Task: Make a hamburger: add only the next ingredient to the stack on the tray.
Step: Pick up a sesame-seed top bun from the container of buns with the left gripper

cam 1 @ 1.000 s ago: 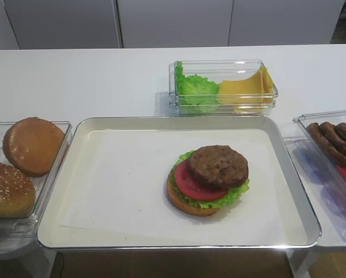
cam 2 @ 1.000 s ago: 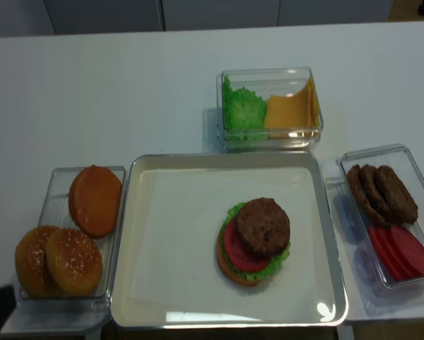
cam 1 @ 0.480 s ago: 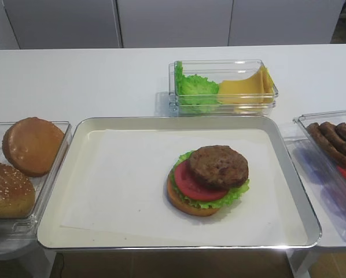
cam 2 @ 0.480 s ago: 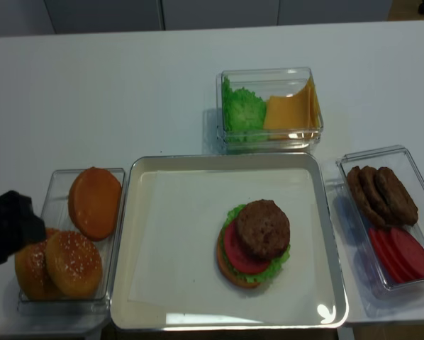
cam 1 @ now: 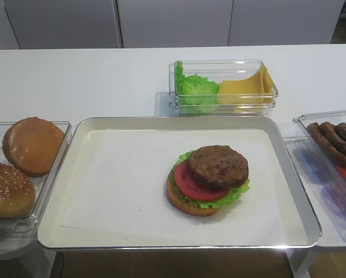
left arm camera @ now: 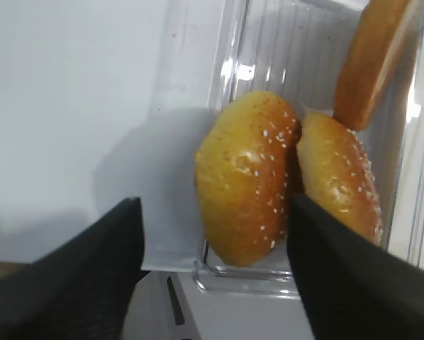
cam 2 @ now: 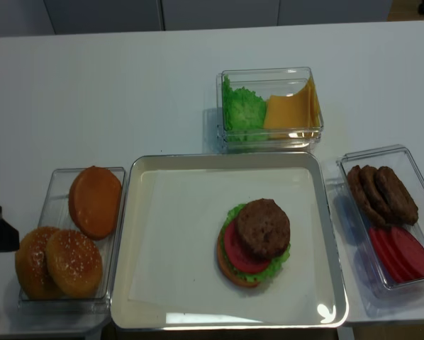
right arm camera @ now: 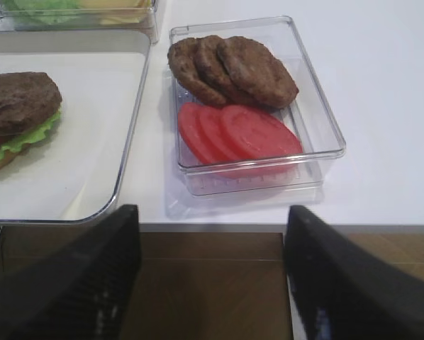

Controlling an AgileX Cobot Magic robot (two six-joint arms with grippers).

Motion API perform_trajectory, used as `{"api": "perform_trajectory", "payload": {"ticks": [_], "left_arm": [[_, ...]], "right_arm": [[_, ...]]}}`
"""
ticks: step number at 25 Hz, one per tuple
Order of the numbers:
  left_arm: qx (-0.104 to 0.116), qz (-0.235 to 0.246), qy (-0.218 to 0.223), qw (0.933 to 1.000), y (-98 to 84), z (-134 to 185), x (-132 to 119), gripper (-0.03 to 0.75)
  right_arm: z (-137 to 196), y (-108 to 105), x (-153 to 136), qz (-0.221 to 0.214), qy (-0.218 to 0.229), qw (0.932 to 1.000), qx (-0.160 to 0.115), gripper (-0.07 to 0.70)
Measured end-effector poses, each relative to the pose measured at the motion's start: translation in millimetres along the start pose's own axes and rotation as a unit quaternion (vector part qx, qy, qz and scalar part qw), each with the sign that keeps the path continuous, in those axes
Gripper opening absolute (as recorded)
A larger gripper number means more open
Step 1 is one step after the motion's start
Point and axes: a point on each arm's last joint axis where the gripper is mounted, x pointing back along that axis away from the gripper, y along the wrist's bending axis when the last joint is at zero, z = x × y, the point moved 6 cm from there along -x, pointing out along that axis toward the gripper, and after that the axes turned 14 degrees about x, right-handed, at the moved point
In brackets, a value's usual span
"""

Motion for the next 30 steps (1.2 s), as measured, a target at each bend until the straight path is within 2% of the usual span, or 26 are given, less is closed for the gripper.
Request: {"api": "perform_trajectory", "payload": {"ticks": [3,7,10,12,16,19,21,26,30], "left_arm": [[-0.010,0.015,0.026,0.9995,1.6,-4,-13,0.470],[0.004,0.072,0.050,0.9962,-3.4,-14,-31,0.465],[0.009,0.093,0.056,0.9941,-4.6,-18,-38,0.462],[0.006,0.094,0.058,0.9939,-3.8,-19,-40,0.461],[-0.015,0.081,0.064,0.9946,0.4,-17,-40,0.458],[-0.029,0.073,0.102,0.9917,4.7,-8,-42,0.455],[-0.030,0.076,0.114,0.9901,4.6,-6,-44,0.454],[-0.028,0.093,0.111,0.9891,-0.2,-7,-44,0.449],[-0.029,0.094,0.113,0.9888,-0.4,-6,-43,0.401]], "right_arm": [[0,0,0,0.000,0.000,1.0000,0.000,0.495],[0,0,0,0.000,0.000,1.0000,0.000,0.495],[0,0,0,0.000,0.000,1.0000,-0.001,0.495],[0,0,0,0.000,0.000,1.0000,-0.001,0.495],[0,0,0,0.000,0.000,1.0000,-0.001,0.495],[0,0,0,0.000,0.000,1.0000,-0.001,0.495],[0,0,0,0.000,0.000,1.0000,-0.001,0.495],[0,0,0,0.000,0.000,1.0000,-0.001,0.495],[0,0,0,0.000,0.000,1.0000,-0.001,0.495]]}}
